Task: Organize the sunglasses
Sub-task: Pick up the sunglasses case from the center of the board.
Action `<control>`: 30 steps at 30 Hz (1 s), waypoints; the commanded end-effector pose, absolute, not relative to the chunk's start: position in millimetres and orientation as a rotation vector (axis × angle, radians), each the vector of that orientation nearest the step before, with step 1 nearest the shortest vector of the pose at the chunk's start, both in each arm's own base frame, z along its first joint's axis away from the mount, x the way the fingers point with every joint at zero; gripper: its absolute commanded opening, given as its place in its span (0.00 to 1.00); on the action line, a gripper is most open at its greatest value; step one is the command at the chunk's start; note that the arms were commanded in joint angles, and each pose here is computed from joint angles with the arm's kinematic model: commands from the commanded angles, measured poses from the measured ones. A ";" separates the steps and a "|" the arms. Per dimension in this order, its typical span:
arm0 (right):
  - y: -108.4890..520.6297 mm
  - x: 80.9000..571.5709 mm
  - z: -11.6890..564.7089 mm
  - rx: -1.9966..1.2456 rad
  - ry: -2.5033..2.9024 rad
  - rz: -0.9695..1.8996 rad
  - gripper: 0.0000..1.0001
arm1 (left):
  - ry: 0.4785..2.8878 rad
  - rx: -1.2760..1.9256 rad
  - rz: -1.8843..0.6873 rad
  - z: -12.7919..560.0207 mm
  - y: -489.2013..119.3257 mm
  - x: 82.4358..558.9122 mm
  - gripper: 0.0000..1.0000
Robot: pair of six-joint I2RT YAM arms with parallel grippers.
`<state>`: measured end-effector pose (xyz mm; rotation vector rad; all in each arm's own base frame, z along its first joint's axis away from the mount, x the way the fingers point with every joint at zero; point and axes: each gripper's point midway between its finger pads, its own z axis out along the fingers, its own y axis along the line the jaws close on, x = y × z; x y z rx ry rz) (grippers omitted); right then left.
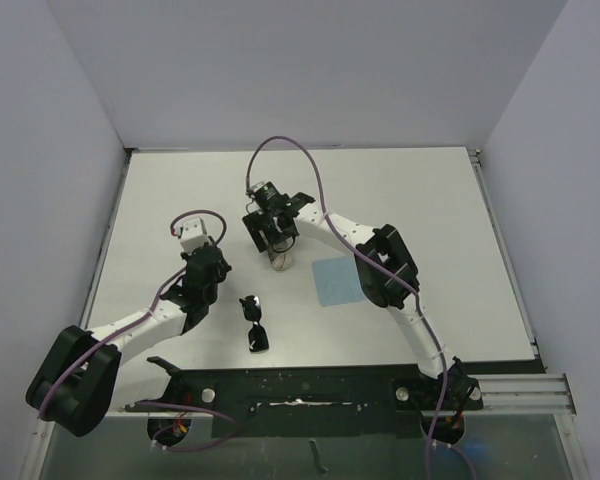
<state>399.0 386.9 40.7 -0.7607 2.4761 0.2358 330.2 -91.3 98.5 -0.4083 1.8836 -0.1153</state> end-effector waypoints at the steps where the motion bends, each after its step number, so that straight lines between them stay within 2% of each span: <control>1: 395.8 400.5 55.6 -0.798 2.443 0.251 0.78 | 1.833 -0.429 -0.178 114.3 -95.8 334.4 0.18; 19: 384.0 390.6 40.2 -0.859 2.510 0.191 0.75 | 1.828 -0.431 -0.190 116.3 -96.4 333.7 0.18; 30: 391.5 384.7 27.8 -0.904 2.522 0.188 0.77 | 1.822 -0.433 -0.193 118.0 -95.8 332.9 0.18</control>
